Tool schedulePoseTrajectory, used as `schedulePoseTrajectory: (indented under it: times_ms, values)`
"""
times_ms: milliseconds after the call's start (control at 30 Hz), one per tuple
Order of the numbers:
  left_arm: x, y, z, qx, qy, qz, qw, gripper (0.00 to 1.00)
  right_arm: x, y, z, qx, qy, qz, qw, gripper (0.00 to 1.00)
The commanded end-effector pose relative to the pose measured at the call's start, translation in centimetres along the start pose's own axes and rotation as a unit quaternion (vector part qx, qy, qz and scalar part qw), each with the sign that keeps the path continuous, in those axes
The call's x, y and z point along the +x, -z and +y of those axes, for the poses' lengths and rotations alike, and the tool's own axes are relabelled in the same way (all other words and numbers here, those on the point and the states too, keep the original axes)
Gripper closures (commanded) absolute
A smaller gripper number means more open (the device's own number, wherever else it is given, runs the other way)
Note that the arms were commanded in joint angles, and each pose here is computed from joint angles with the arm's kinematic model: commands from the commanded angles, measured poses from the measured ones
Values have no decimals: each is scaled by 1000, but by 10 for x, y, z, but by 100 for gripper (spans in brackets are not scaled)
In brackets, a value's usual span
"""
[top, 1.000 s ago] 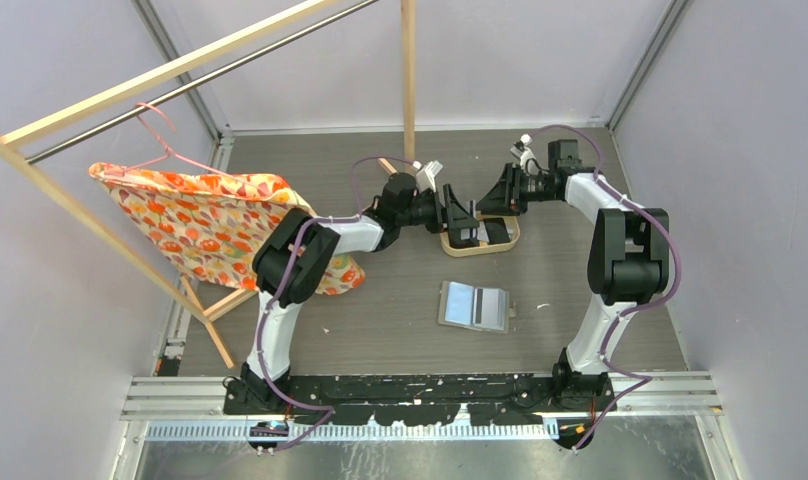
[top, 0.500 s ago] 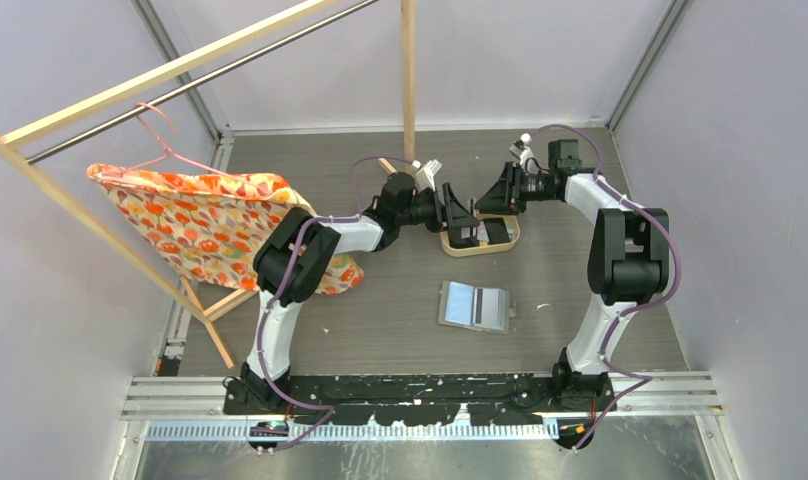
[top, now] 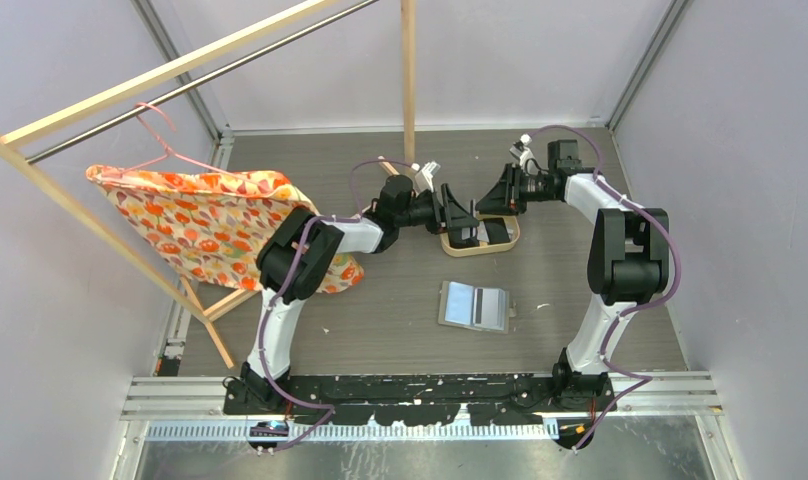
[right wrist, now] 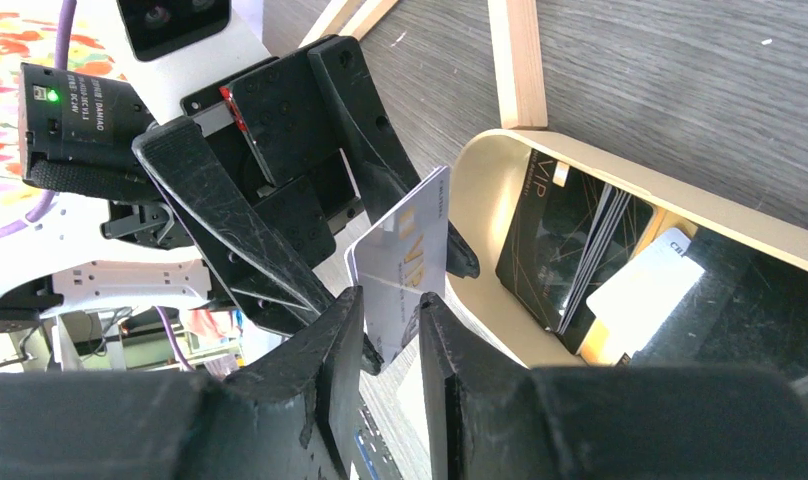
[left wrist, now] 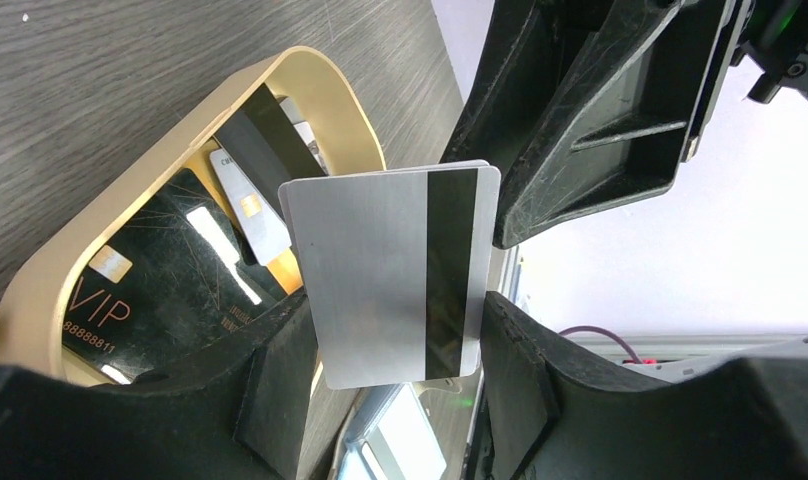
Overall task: Put the credit cards into the card holder
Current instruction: Pick up the credit card from the storage box.
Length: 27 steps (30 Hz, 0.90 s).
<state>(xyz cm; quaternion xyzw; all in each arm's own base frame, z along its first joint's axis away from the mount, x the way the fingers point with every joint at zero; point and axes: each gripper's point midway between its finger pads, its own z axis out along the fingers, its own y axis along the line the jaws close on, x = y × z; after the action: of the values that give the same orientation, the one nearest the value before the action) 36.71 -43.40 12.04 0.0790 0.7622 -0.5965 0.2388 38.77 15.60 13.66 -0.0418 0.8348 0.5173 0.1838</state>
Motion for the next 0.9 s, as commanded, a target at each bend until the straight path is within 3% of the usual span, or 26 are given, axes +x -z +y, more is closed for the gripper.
schedulePoseTrajectory:
  times_ms: [0, 333, 867]
  values:
    - [-11, 2, -16, 48, -12, -14, 999, 45, -6, 2, 2, 16, 14, -7, 1000, 68]
    - [-10, 2, -15, 53, -2, -13, 998, 42, -7, 3, 11, -5, 19, -7, 1000, 68]
    - [-13, 5, -23, 94, 7, -14, 995, 43, -13, 12, 40, -83, 29, -25, 996, 46]
